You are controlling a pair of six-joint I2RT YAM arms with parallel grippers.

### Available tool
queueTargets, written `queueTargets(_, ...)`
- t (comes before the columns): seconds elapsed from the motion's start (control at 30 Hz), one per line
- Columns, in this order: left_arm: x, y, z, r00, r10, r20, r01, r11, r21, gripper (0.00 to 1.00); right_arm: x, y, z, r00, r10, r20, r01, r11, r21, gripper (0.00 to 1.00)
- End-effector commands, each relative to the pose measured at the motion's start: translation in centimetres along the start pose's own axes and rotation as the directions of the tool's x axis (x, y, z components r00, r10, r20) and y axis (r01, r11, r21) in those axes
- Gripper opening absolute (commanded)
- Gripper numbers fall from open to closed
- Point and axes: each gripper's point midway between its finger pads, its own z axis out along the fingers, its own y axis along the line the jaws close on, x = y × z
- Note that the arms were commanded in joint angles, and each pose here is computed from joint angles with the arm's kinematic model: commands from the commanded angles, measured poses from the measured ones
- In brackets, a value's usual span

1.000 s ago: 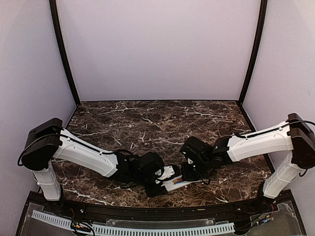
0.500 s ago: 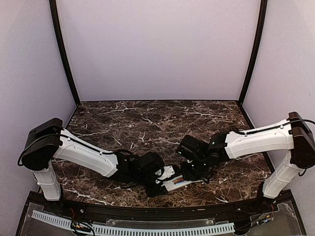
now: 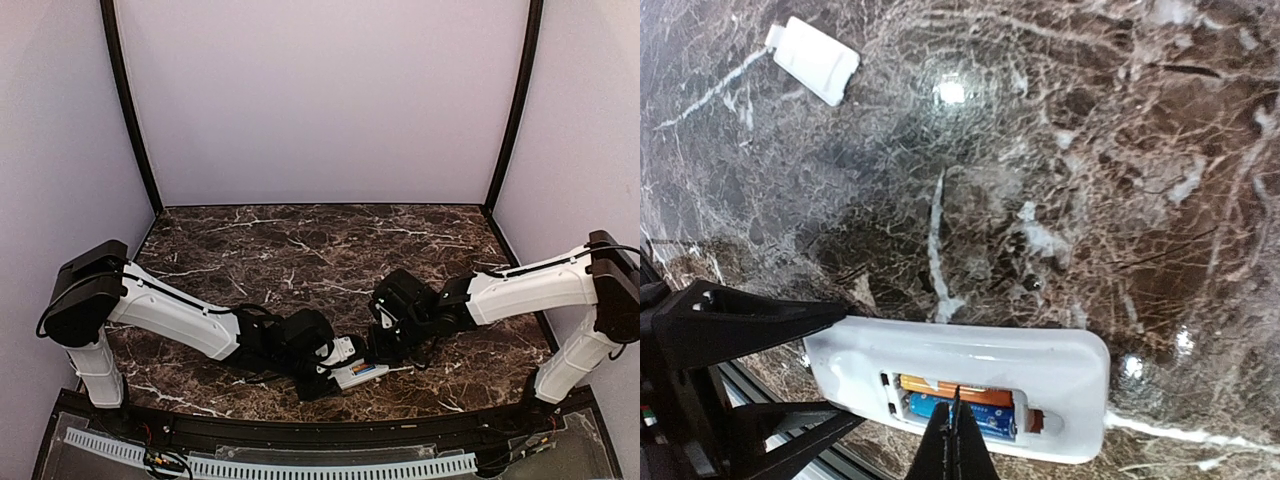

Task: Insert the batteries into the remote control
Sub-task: Press the battery in the battery compartment.

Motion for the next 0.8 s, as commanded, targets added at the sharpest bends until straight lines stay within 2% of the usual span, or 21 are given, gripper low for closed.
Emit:
queueTargets(0.0,9.1,-0.4,1.7,0.953,-0.019,-0.302,0.025,1.0,0.014,0.0,1.1,-0.6,2.2,0.998,0.012,-0.062,-0.013,1.0,-0.015,0.0)
queueTargets(0.27,9.1,-0.2,1.7,0.953,-0.017,-0.304,0.02,1.0,0.006,0.0,1.9,-3.3,2.2,0.997,0.037,-0.071,-0.029,0.994,0.102,0.0)
queueTargets(0.6,9.2,0.2,1.6,0.95,-0.012,-0.312,0.009,1.0,-0.012,0.0,-1.8,2.1,-2.6,0.997,-0.044,0.056,0.047,0.997,-0.059,0.0)
queueTargets(0.63,9.1,0.1,1.6,0.949,-0.012,-0.314,0.01,1.0,-0.009,0.01,-2.0,2.1,-2.9,0.997,-0.041,0.072,0.046,0.997,-0.062,0.0)
queueTargets(0.77,8.1,0.4,1.1,0.955,0.036,-0.295,-0.042,0.999,-0.014,0.14,-3.0,1.8,-4.6,0.99,-0.028,0.138,0.04,0.996,-0.085,0.0)
